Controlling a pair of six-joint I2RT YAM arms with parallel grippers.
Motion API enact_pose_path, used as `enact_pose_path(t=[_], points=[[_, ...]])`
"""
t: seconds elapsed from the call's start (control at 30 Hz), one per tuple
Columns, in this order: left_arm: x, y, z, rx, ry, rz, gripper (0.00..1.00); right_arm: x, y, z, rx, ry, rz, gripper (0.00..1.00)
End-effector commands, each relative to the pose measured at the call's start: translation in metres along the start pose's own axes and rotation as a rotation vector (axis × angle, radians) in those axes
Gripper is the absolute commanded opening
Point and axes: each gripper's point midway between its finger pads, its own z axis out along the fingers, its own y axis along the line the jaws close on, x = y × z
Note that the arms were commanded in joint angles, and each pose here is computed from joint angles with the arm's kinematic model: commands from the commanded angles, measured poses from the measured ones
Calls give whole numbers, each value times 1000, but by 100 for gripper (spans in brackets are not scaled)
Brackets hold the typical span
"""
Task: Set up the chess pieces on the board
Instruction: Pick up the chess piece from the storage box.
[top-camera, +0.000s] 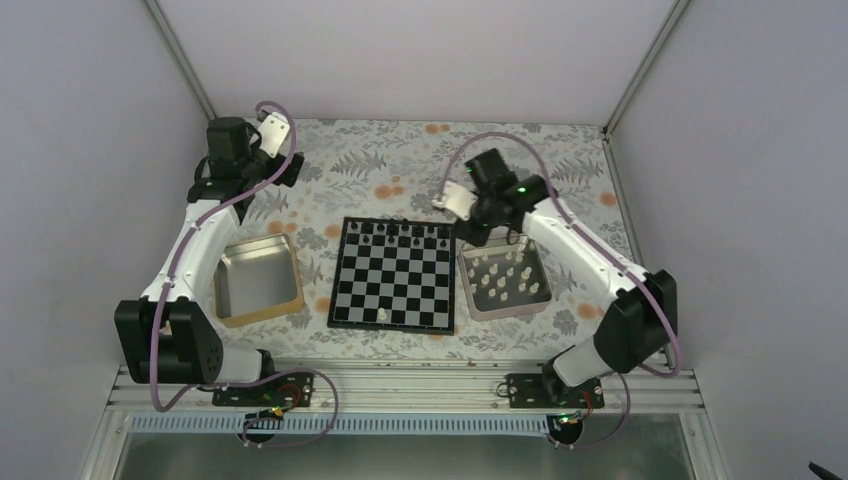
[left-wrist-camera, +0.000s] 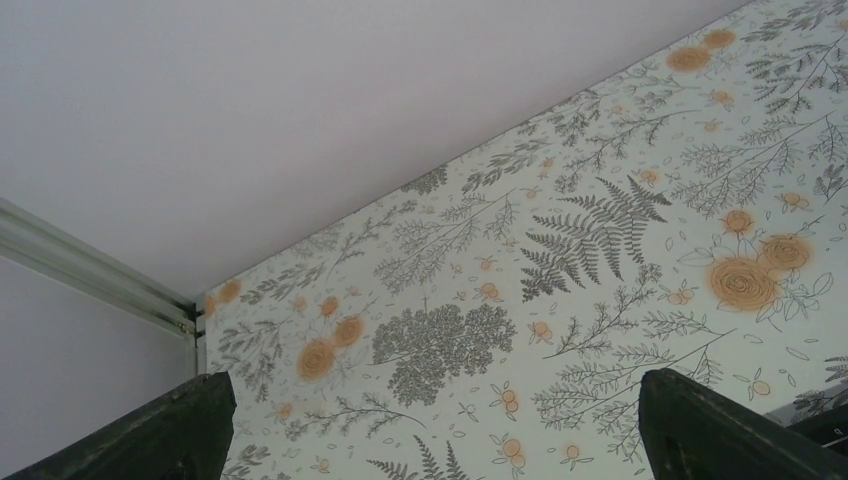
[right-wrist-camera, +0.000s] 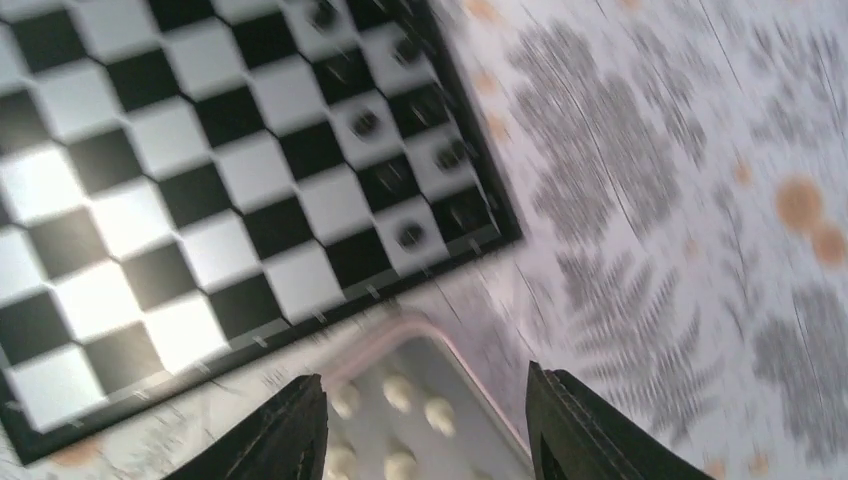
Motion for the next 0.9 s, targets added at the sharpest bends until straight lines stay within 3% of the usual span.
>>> enact_pose_path(t=[0.0,0.37,0.87], points=[[-15,0,-10,-1,-41,2,100,55,-16,3,36,80,74,52],[-18,-1,-14,10,-49,3,100,117,-10,47,35,197,147,50],[-11,3,-10,-19,-28,12,100,154,-24,55,17,274,211,47]])
